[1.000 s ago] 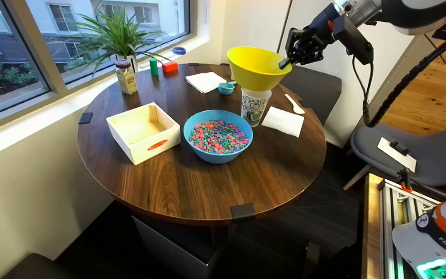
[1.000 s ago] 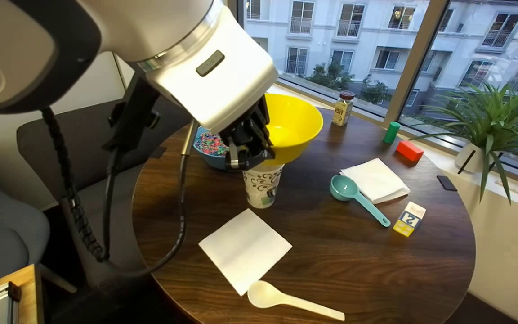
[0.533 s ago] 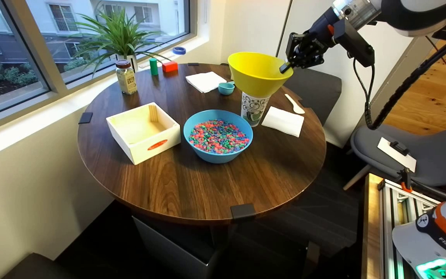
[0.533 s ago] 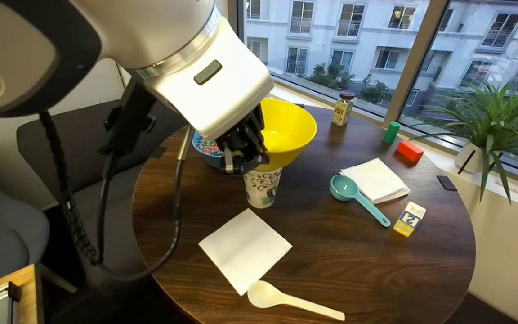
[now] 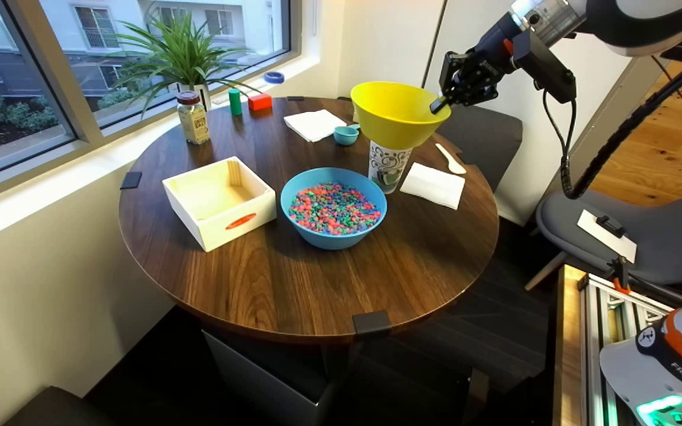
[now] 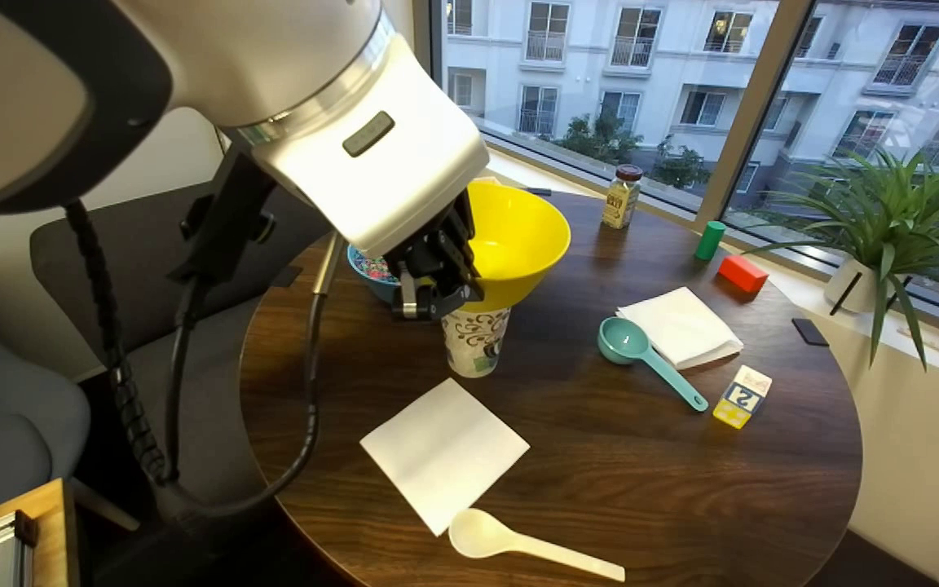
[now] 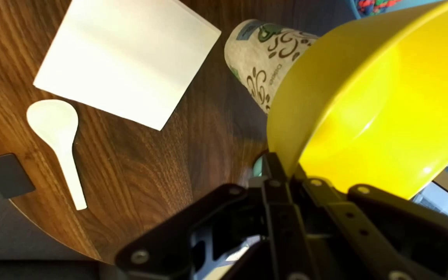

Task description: Put the yellow bowl on top of the paper cup

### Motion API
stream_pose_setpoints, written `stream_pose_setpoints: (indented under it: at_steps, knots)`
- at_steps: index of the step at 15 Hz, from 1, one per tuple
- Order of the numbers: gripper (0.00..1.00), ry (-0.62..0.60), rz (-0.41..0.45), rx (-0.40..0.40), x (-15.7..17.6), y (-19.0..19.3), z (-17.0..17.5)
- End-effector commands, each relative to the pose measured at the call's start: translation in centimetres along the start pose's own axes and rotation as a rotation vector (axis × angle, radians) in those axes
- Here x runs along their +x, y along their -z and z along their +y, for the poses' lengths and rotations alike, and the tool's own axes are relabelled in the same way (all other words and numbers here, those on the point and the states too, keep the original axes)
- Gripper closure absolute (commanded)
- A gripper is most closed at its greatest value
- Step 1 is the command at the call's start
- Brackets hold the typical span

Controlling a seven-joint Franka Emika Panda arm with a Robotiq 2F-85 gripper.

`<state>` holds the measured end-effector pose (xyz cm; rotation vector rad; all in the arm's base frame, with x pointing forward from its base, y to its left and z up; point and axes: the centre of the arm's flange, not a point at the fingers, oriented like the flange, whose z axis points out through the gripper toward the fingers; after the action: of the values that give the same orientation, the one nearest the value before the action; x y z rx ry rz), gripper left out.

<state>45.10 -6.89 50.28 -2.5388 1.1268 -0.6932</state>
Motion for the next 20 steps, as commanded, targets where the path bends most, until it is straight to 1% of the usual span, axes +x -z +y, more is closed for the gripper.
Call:
stream_pose_setpoints:
  at_steps: [1, 15, 17, 18, 20]
  knots:
    - [0.99, 0.008, -0.002, -0.014, -0.92, 0.24, 0.55]
    - [0.99, 0.007, 0.0, -0.023, -0.78, -0.6, 1.06]
    - [0.68, 0.007, -0.002, -0.022, -0.76, -0.57, 1.01]
    - [0.62, 0.008, -0.003, -0.021, -0.75, -0.54, 0.98]
    - [0.46, 0.01, -0.005, -0.017, -0.7, -0.5, 0.92]
